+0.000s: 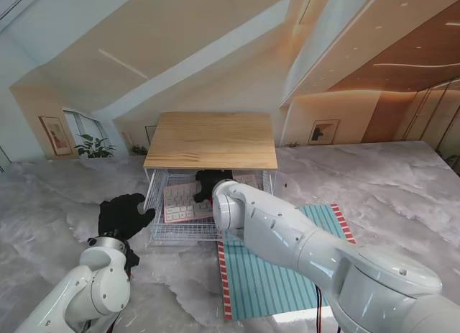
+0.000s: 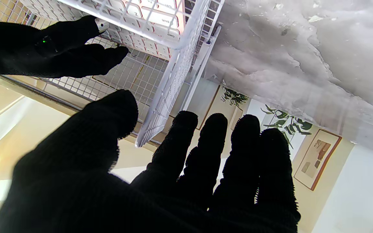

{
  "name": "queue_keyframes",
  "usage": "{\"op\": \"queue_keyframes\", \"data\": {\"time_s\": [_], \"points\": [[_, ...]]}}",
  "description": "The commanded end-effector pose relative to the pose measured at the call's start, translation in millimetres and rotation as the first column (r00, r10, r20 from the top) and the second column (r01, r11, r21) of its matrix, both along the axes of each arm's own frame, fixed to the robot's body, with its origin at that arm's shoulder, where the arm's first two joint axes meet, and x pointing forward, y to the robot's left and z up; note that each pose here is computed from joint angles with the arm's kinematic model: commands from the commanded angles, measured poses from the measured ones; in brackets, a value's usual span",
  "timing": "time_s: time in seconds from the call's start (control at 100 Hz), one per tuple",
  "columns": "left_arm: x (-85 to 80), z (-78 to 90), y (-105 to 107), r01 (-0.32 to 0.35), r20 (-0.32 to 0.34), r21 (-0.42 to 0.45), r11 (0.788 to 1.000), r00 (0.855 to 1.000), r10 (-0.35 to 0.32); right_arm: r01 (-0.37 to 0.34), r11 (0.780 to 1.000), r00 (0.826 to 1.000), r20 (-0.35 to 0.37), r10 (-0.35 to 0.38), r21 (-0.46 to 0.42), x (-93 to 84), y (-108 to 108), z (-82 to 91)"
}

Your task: Unroll the mouse pad and set up the keyboard and mouse from the tabletop organizer

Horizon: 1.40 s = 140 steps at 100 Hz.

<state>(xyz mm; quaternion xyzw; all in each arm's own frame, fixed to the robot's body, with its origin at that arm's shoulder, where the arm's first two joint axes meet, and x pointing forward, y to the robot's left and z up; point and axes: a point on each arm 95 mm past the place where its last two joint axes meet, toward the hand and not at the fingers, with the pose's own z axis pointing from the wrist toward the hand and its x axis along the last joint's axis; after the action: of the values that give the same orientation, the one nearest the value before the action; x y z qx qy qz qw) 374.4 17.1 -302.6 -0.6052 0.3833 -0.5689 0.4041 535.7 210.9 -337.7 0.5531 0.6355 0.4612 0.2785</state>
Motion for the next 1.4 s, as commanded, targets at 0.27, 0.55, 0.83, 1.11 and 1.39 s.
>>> {"op": "queue_keyframes", "data": {"time_s": [0.27, 0.55, 0.83, 1.11, 1.39], "points": [[-1.9, -1.1, -4, 0.010, -0.014, -0.010, 1.000, 1.000, -0.010, 0.015, 1.000, 0.999, -0.047, -0.015, -0.007, 1.0, 3, -5.1], [-2.4, -1.5, -4, 0.009, -0.016, -0.012, 1.000, 1.000, -0.009, 0.000, 1.000, 0.995, -0.102, -0.001, -0.011, 1.8, -2, -0.9], [-2.1, -1.5, -6, 0.012, -0.018, -0.017, 1.000, 1.000, -0.012, -0.009, 1.000, 0.994, -0.106, 0.006, -0.025, 1.5, -7, 0.8], [-2.1, -1.3, -6, 0.011, -0.017, -0.018, 1.000, 1.000, -0.011, 0.002, 1.000, 0.993, -0.121, -0.004, -0.016, 2.2, -9, 0.2], [-1.6, -1.1, -5, 0.012, -0.017, -0.018, 1.000, 1.000, -0.012, 0.026, 1.000, 0.988, -0.153, -0.024, 0.012, 2.8, -10, 0.3]]}}
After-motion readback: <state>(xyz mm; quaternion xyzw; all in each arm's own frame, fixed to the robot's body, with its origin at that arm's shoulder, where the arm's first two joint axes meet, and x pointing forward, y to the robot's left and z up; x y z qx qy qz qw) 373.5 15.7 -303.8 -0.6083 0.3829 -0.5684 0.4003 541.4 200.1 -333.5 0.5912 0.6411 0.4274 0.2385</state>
